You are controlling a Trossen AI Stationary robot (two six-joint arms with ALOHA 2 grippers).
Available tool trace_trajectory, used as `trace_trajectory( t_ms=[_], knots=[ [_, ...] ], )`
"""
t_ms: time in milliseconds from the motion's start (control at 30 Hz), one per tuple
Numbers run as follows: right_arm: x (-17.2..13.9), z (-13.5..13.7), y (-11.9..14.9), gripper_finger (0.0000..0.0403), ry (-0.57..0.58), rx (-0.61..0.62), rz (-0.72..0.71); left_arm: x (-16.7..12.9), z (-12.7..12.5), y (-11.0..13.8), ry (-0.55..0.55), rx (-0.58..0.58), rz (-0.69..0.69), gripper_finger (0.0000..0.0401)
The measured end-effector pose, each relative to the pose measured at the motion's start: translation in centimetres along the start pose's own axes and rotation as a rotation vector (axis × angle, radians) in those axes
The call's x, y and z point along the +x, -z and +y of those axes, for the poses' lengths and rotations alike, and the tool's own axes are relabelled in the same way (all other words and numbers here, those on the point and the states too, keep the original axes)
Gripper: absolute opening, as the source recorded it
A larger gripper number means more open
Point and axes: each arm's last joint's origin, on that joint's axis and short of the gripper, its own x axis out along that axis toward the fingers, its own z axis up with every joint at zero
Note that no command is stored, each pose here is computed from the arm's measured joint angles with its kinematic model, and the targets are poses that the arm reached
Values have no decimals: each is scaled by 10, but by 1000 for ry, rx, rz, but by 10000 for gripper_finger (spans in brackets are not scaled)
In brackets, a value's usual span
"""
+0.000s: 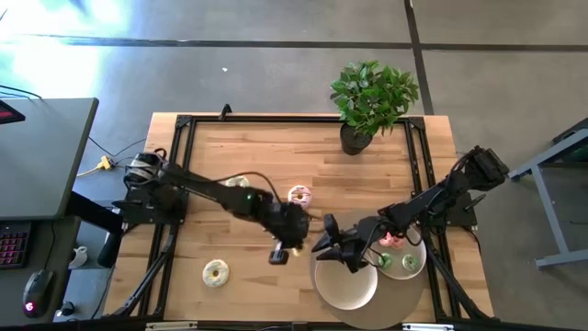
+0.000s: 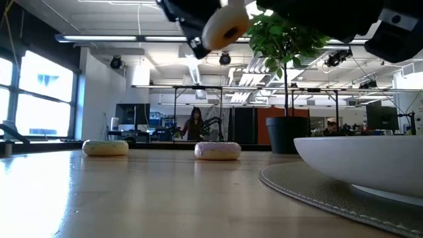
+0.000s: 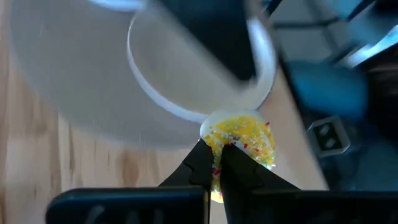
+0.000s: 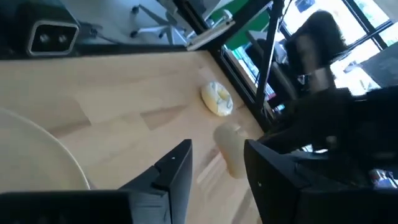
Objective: Pick & Place donuts
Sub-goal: Put the small yellow donut into the right white plate
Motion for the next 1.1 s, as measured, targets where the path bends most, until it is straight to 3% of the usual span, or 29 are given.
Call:
trace_trajectory(
  t_ms=[400, 767, 933, 1100],
  knots=[
    [0, -6, 4, 146, 59, -47, 38, 7, 21, -6, 139, -28, -51, 9],
    [0, -9, 2, 158, 77, -43, 14, 9, 20, -9, 154, -68, -77, 10],
    [0, -10, 2, 148, 42, -43, -37, 9, 20, -13, 157, -82, -113, 10],
    [0, -10, 3, 113, 50, -42, -21, 9, 20, -12, 136, -73, -117, 10]
  ],
)
